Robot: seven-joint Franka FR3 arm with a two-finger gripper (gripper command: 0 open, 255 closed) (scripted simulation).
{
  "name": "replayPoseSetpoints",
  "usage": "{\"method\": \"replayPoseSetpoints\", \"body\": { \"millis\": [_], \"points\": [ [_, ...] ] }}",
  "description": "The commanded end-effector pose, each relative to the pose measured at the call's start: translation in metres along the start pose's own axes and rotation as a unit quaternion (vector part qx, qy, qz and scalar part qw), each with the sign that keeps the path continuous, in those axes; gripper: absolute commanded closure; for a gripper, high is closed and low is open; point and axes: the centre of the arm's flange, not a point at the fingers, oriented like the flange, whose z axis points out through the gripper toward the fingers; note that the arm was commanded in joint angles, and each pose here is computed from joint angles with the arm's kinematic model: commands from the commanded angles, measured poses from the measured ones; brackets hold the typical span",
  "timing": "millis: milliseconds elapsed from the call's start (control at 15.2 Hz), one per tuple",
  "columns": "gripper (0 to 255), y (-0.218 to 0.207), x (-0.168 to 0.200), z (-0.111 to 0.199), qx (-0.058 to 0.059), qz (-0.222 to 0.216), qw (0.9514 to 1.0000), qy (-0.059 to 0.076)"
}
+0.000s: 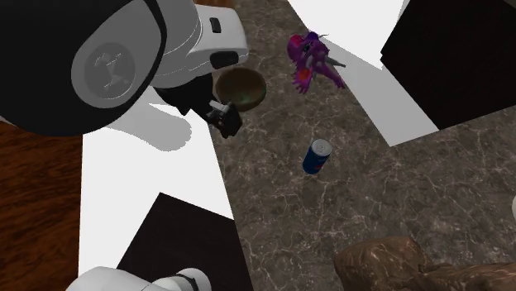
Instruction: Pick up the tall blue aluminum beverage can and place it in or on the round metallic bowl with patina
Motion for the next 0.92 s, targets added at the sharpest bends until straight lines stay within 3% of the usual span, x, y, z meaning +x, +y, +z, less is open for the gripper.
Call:
{"method": "replayPoseSetpoints", "body": {
  "millis": [0, 858],
  "points": [
    [0, 0.0, 0.0, 0.0, 0.0, 0.0, 1.0, 0.0],
    [0, 0.104, 0.09, 0.108, -0.008, -0.014, 0.9994, -0.031]
  ]
}}
